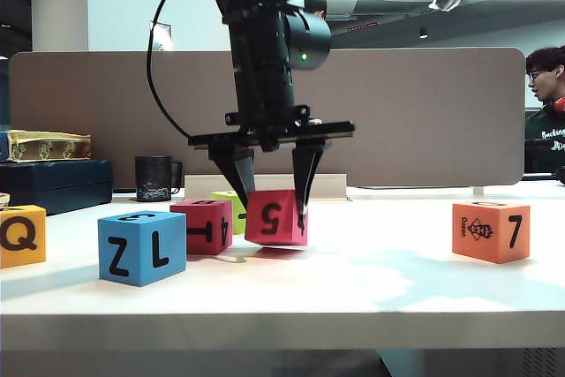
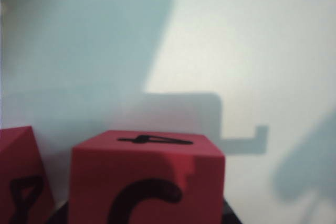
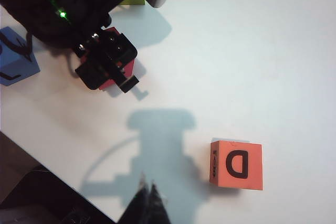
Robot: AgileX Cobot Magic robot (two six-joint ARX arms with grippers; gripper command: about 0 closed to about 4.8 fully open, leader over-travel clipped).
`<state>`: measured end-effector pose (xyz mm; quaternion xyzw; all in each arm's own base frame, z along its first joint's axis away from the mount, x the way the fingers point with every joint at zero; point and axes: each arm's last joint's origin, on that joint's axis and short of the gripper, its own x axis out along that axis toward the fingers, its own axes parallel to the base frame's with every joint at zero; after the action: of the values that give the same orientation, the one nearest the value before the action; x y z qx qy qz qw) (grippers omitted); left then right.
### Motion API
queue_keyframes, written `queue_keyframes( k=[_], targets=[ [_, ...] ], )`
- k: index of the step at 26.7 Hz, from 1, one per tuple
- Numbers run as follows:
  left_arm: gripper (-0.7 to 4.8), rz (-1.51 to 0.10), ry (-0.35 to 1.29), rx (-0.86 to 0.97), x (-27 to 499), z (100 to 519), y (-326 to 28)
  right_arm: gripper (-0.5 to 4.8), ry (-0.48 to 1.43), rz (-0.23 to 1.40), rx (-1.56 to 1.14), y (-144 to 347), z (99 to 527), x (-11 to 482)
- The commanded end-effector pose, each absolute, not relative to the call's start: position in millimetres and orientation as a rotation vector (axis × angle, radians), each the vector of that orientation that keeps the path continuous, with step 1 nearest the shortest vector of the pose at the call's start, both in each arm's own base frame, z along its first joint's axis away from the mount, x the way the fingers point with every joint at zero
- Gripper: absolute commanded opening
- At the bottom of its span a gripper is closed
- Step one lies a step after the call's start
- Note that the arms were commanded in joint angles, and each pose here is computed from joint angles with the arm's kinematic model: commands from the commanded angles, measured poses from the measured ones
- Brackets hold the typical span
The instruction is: Select the appropriate blocks from the scattered letter blocks on the table and arrange them in a row to spell out "ABCD".
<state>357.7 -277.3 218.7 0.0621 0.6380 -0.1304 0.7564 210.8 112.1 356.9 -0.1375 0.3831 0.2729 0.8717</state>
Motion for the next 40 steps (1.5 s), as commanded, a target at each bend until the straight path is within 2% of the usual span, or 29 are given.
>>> queue_keyframes(
  k=[1, 7, 11, 12, 19, 24, 31, 35, 40],
  targets=[
    [2.46, -0.282, 1.389, 0.124, 357, 221, -278, -0.01, 0.78, 0.57, -0.284, 112, 360, 211],
    [2.54, -0.278, 1.389, 0.132, 357, 221, -277, -0.02, 0.78, 0.57, -0.284, 112, 360, 211],
    [3.89, -0.288, 1.403, 0.157, 356, 221, -276, -0.01, 0.779, 0.57, -0.284, 112, 360, 211],
    [4.04, -0.286, 1.408, 0.16, 355, 221, -276, -0.01, 0.779, 0.57, -0.284, 112, 360, 211],
    [4.04, -0.303, 1.408, 0.184, 355, 222, -275, -0.01, 0.779, 0.57, -0.284, 112, 360, 211],
    [4.05, -0.334, 1.385, 0.21, 355, 242, -275, -0.01, 0.775, 0.569, -0.283, 112, 360, 211],
    [4.04, -0.435, 1.268, 0.276, 357, 289, -276, -0.02, 0.77, 0.552, -0.29, 112, 360, 212],
    [4.04, -0.412, 1.19, 0.367, 357, 318, -265, -0.01, 0.76, 0.482, -0.318, 110, 361, 213],
    [3.98, -0.368, 1.057, 0.29, 358, 370, -223, -0.01, 0.773, 0.394, -0.358, 112, 354, 223]
  ],
)
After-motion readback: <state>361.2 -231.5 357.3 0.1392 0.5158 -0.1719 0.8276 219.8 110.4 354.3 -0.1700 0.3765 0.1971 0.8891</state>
